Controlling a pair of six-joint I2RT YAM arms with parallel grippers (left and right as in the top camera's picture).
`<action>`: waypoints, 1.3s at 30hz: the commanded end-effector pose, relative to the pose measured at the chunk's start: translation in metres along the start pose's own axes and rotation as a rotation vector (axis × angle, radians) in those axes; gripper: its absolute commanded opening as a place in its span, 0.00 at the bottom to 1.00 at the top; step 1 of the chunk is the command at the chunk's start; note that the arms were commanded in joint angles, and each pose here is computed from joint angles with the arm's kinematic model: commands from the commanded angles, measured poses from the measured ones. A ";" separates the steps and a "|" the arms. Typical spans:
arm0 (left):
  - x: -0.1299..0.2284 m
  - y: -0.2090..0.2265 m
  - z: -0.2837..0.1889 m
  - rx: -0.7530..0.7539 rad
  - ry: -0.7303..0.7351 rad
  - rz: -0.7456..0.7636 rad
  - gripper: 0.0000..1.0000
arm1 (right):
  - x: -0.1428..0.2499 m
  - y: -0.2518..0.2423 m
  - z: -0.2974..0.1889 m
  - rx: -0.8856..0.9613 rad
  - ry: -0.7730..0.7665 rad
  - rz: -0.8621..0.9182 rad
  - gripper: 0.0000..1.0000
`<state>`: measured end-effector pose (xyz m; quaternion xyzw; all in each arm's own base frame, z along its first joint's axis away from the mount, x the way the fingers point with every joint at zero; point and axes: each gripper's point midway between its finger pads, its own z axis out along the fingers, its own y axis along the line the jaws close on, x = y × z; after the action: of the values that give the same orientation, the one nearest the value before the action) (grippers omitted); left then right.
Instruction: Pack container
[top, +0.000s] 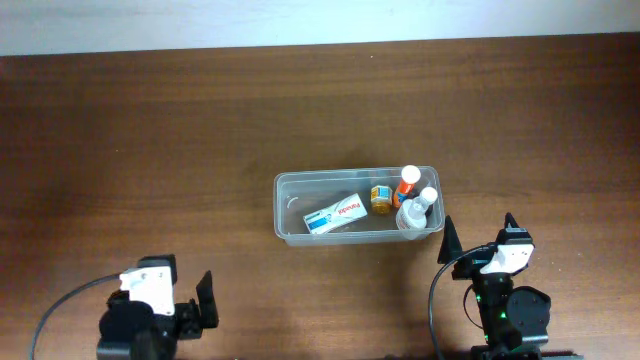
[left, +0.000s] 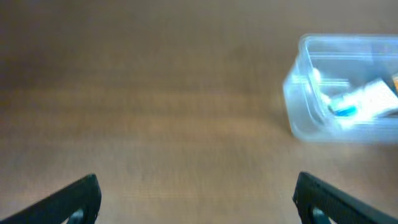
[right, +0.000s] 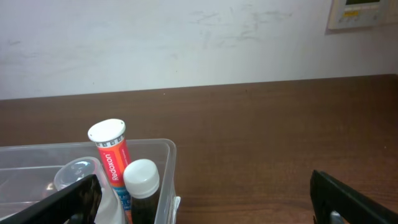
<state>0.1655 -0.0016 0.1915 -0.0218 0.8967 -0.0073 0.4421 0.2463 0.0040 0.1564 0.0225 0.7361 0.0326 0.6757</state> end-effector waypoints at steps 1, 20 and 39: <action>0.011 0.008 0.027 -0.033 -0.095 0.074 0.99 | 0.002 -0.001 0.000 0.001 0.005 0.001 0.98; -0.021 0.001 0.085 -0.048 -0.576 0.206 1.00 | 0.002 -0.001 0.000 0.001 0.005 0.001 0.98; -0.021 0.001 0.085 -0.048 -0.574 0.206 0.99 | 0.002 -0.001 0.000 0.001 0.005 0.001 0.98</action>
<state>0.2462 0.0022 0.1572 0.0496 0.7332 0.0640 0.6752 0.2462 0.0040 0.1565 0.0225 0.7360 0.0326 0.6758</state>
